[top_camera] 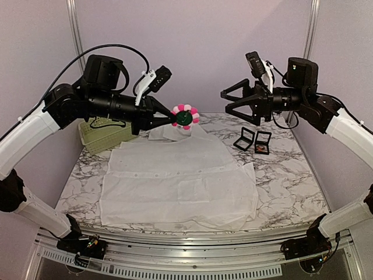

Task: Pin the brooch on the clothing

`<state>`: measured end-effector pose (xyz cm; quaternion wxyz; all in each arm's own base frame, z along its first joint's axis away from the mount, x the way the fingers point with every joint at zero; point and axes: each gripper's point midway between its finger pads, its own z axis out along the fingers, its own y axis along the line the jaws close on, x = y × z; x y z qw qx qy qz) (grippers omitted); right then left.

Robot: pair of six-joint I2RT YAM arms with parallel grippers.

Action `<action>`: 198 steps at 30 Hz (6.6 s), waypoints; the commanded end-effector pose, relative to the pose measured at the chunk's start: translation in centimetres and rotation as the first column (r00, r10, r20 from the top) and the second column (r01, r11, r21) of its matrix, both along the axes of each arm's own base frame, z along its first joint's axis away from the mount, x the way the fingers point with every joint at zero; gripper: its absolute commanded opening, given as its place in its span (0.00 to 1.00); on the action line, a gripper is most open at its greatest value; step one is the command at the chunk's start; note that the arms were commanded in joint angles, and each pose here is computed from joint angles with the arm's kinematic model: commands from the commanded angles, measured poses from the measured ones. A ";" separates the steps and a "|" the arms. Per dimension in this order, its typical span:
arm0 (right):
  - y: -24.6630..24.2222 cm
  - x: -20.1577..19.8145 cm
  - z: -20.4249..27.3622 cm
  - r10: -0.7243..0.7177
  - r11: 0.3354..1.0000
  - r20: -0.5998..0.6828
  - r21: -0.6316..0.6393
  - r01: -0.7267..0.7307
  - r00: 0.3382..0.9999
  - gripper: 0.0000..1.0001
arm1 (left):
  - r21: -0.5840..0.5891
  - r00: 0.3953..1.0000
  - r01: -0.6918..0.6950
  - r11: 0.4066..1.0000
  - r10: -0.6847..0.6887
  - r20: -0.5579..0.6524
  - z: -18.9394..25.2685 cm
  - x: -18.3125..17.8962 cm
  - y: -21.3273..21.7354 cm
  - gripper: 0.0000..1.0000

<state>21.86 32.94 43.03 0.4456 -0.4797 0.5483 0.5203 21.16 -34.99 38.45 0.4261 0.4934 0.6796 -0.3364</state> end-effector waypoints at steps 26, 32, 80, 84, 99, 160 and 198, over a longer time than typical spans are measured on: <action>6.2 -4.1 0.3 0.206 0.964 0.060 0.159 -0.213 0.977 0.62 | -0.187 0.980 0.127 0.974 -0.153 -0.128 3.3 -4.0 -2.9 0.00; 6.3 -4.8 0.1 0.218 0.962 0.085 0.149 -0.229 0.972 0.68 | -0.169 0.983 0.131 0.977 -0.151 -0.109 3.0 -4.0 -3.0 0.00; 6.7 -1.7 -2.2 0.044 0.995 -0.013 0.088 -0.043 0.999 0.45 | -0.053 0.992 0.122 0.991 -0.119 0.052 2.5 -4.5 -2.7 0.00; 6.3 -2.2 -2.7 0.062 0.996 0.002 0.061 -0.062 0.998 0.54 | -0.039 0.992 0.106 0.994 -0.103 0.075 2.5 -4.2 -2.4 0.00; 4.9 -2.5 -3.7 0.107 0.994 -0.013 0.024 -0.106 0.994 0.55 | -0.026 0.992 0.088 0.996 -0.085 0.089 2.3 -3.9 -2.0 0.00; 5.5 -3.4 -3.9 0.238 0.971 -0.052 -0.017 -0.239 0.970 0.00 | -0.070 0.997 0.057 0.996 -0.061 -0.046 1.4 -2.1 -3.1 0.45; 5.2 -4.6 -1.3 0.205 0.961 0.096 0.171 -0.219 0.974 0.56 | -0.094 0.993 0.097 0.991 -0.102 -0.055 1.6 -3.3 -4.0 0.00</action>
